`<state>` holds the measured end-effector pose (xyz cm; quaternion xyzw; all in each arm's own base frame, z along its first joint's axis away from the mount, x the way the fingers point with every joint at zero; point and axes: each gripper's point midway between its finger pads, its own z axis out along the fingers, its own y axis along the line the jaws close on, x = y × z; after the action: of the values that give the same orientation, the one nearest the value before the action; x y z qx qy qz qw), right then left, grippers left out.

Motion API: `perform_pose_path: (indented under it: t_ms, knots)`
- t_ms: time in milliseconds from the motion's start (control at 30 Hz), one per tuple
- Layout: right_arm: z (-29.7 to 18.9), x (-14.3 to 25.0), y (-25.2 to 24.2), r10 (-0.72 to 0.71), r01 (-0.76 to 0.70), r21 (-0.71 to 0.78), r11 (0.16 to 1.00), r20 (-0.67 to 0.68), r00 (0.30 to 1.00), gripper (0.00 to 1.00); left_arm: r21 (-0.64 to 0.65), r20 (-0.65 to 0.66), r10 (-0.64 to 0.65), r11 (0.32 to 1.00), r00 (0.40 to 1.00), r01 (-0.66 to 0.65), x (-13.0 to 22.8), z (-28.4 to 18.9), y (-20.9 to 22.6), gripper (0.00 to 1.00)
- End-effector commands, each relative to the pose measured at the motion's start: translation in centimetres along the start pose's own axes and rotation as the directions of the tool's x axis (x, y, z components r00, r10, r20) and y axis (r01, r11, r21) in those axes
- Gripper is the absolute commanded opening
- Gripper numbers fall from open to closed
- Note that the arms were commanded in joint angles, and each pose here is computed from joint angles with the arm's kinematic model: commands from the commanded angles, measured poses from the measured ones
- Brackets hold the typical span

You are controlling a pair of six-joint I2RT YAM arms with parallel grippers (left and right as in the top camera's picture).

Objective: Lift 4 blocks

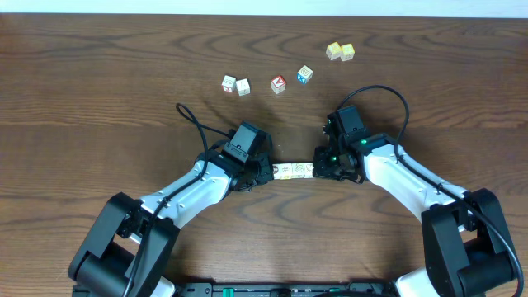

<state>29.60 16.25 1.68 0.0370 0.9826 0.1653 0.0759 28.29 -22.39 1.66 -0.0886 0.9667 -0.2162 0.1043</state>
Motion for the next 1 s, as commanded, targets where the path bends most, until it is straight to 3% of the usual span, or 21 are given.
perform_pose_path:
  t_ms: [0, 967]
  knots:
    - [0.0, 2.1, 4.0, -0.028, 0.012, -0.167, 0.986, -0.091, 0.995, 0.01, 0.105, -0.066, 0.039, 0.994, 0.997, -0.032, 1.5, -0.3, -3.0, 0.07]
    - [0.0, 2.4, 3.8, -0.003, -0.014, -0.156, 0.988, -0.105, 0.994, 0.01, 0.116, -0.049, 0.044, 0.993, 0.998, -0.038, 0.9, 1.3, -3.1, 0.07]
